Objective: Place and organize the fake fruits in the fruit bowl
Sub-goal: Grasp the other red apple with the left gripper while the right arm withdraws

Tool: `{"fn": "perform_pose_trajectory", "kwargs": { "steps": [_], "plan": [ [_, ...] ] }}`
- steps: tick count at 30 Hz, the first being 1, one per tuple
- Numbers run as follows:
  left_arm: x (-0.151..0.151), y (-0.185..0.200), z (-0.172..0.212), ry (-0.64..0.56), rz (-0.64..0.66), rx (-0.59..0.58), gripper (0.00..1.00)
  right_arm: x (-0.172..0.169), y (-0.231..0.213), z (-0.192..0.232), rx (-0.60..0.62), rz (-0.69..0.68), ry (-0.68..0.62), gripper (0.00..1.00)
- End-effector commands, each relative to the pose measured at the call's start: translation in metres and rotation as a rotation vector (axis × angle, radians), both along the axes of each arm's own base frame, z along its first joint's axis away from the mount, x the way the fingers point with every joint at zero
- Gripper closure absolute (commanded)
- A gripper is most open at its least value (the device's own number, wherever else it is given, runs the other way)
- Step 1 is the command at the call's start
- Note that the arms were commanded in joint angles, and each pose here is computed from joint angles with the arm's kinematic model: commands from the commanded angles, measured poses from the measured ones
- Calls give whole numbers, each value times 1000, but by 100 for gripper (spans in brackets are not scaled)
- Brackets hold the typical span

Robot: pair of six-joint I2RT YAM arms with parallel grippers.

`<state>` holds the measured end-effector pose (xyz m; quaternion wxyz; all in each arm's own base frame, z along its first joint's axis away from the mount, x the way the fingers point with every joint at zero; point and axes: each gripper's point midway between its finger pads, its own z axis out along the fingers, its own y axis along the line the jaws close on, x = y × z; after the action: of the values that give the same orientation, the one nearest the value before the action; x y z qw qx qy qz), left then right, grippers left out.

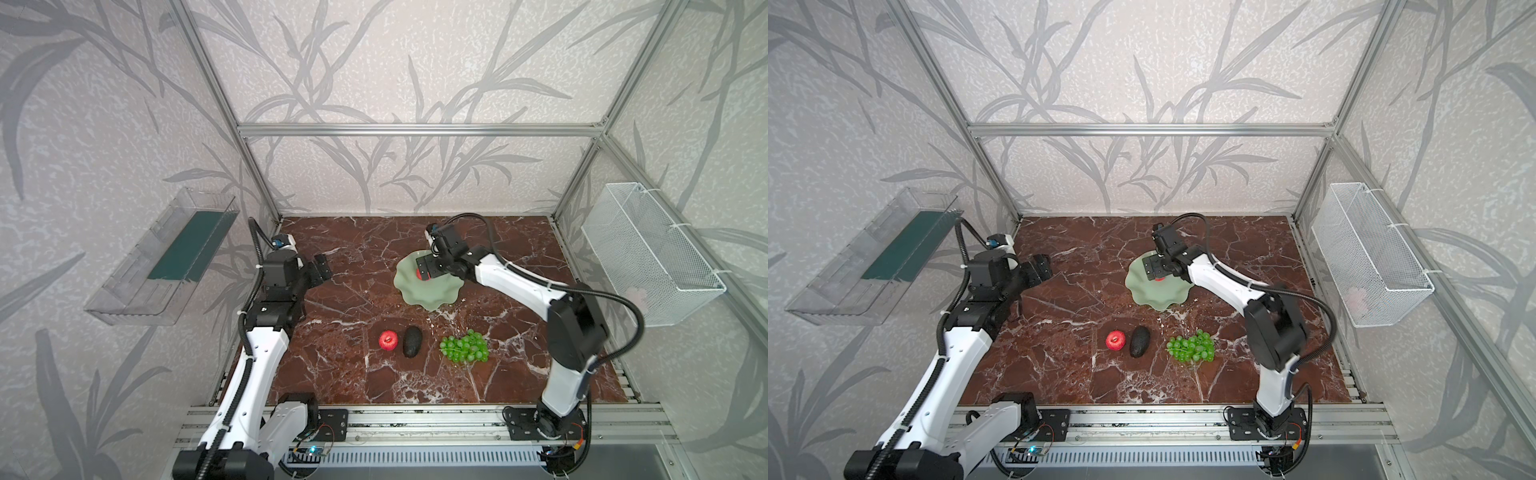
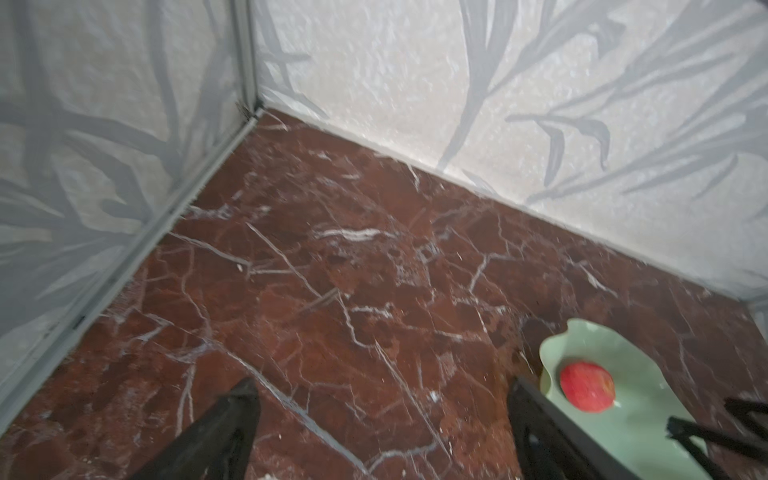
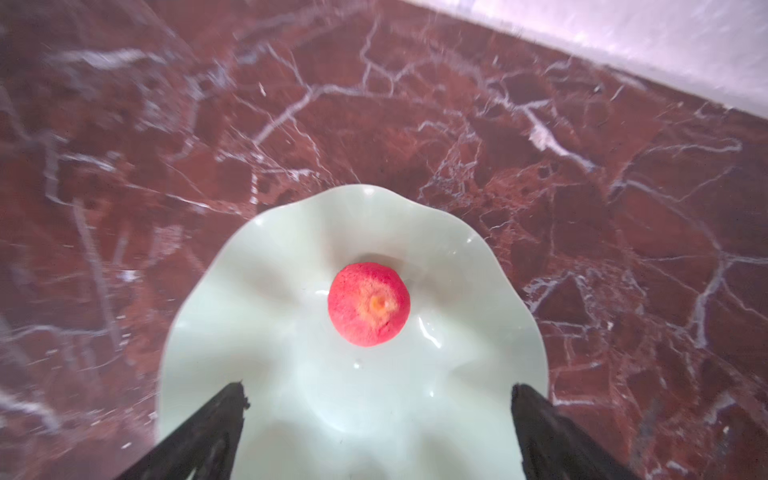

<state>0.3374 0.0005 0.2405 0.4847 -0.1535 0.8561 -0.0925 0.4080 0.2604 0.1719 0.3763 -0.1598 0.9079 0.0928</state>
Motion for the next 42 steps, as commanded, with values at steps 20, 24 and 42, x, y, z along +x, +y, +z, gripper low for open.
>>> {"fn": "perform_pose_trajectory", "kwargs": {
  "steps": [20, 24, 42],
  "plan": [
    [-122, -188, -137, 530, -545, -25, 11, -106, -92, -3, 184, -146, -77, 1],
    [-131, -204, -157, 584, -579, -2, 11, -109, -92, -8, 190, -147, -64, 1],
    [-125, -194, -206, 706, -483, 94, 18, -115, -103, -8, 194, -170, -72, 1]
  ]
}}
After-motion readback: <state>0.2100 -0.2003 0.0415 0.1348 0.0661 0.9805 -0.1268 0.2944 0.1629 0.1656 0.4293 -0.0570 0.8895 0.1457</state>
